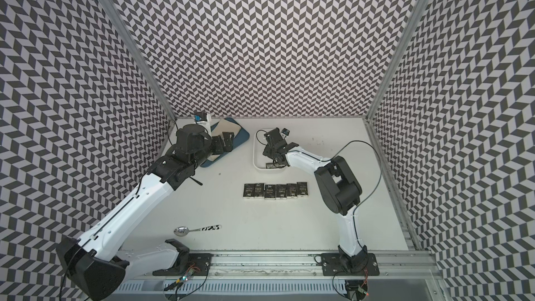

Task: Take the pocket tissues out of the storage box
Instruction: Pick up the pocket tissues from the storage box.

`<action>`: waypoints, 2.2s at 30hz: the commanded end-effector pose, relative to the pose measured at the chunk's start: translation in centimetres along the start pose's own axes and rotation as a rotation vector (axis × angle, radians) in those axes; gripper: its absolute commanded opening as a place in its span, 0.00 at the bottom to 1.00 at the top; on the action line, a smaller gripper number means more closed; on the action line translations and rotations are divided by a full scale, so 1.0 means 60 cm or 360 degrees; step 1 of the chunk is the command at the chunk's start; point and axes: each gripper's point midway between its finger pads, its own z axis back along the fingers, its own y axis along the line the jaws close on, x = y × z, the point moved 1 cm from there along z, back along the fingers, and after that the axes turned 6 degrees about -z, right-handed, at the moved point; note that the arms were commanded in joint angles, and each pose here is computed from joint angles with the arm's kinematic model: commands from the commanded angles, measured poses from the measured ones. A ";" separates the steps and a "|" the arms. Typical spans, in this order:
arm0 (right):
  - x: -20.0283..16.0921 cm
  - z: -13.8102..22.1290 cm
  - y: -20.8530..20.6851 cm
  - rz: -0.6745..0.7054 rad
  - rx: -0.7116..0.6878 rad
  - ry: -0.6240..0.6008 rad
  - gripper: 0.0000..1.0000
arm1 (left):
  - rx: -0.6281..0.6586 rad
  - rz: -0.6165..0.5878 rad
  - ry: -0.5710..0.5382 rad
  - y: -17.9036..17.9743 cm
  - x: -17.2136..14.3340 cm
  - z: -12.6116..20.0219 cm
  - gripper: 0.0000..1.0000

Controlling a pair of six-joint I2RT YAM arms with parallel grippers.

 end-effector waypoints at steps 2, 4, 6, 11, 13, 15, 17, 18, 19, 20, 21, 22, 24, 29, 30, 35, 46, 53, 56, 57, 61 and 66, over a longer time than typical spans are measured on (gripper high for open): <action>0.006 -0.020 -0.007 -0.0132 -0.0027 -0.0044 0.54 | -0.0001 -0.0019 -0.0029 0.004 0.006 0.014 0.99; 0.009 -0.028 -0.004 -0.0148 -0.0020 -0.0049 0.54 | 0.0000 -0.0020 -0.0034 0.006 0.006 0.017 0.99; 0.013 -0.036 -0.002 -0.0167 -0.0026 -0.0055 0.54 | 0.0008 -0.0022 -0.0041 0.009 0.005 0.020 0.99; 0.023 -0.054 -0.005 -0.0212 -0.0055 -0.0069 0.54 | 0.0024 -0.0021 -0.0044 0.016 0.006 0.023 0.99; 0.028 -0.062 -0.008 -0.0232 -0.0068 -0.0075 0.54 | 0.0020 -0.0020 -0.0048 0.016 0.008 0.024 0.99; 0.033 -0.068 -0.012 -0.0244 -0.0076 -0.0079 0.54 | 0.0014 -0.0020 -0.0044 0.014 0.007 0.022 0.99; 0.039 -0.072 -0.016 -0.0249 -0.0091 -0.0098 0.54 | 0.0008 -0.0020 -0.0039 0.013 0.007 0.021 0.99; 0.044 -0.074 -0.017 -0.0250 -0.0098 -0.0112 0.54 | 0.0010 -0.0022 -0.0035 0.013 0.006 0.019 0.99; 0.045 -0.078 -0.019 -0.0249 -0.0104 -0.0113 0.54 | 0.0011 -0.0022 -0.0034 0.013 0.006 0.018 0.99; 0.045 -0.082 -0.021 -0.0257 -0.0107 -0.0102 0.54 | 0.0012 -0.0022 -0.0032 0.013 0.006 0.017 0.99; 0.044 -0.087 -0.024 -0.0266 -0.0113 -0.0087 0.54 | 0.0012 -0.0021 -0.0027 0.012 0.005 0.016 0.99; 0.045 -0.090 -0.023 -0.0268 -0.0112 -0.0079 0.54 | 0.0012 -0.0019 -0.0028 0.012 0.007 0.016 0.99; 0.046 -0.096 -0.024 -0.0275 -0.0119 -0.0083 0.55 | 0.0014 -0.0020 -0.0024 0.012 0.008 0.016 0.99; 0.059 -0.108 -0.015 -0.0257 -0.0102 -0.0104 0.53 | 0.0029 -0.0025 -0.0031 0.015 0.011 0.018 0.99; 0.060 -0.113 -0.014 -0.0250 -0.0100 -0.0100 0.51 | 0.0031 -0.0028 -0.0032 0.015 0.011 0.019 0.99; 0.055 -0.132 -0.015 -0.0203 -0.0088 -0.0063 0.37 | 0.0044 -0.0035 -0.0022 0.016 0.011 0.016 0.99; 0.085 -0.085 0.031 -0.0053 0.0051 -0.0126 0.15 | 0.0033 -0.0022 -0.0031 0.013 0.019 0.015 0.99; 0.117 0.023 0.099 0.0132 0.0323 -0.0169 0.13 | 0.0042 -0.0028 -0.0046 0.014 0.024 0.017 0.99; 0.124 0.073 0.090 0.0216 0.0350 -0.0175 0.13 | 0.0039 -0.0027 -0.0055 0.014 0.027 0.019 0.99; 0.128 0.092 0.078 0.0241 0.0339 -0.0183 0.13 | 0.0039 -0.0025 -0.0057 0.014 0.027 0.019 0.99; 0.154 0.145 -0.026 0.0220 0.0236 -0.0223 0.13 | 0.0016 -0.0016 -0.0071 0.010 0.032 0.021 0.99; 0.157 0.187 -0.194 0.0064 0.0101 -0.0232 0.13 | -0.0036 0.0001 -0.0083 -0.001 0.039 0.015 0.99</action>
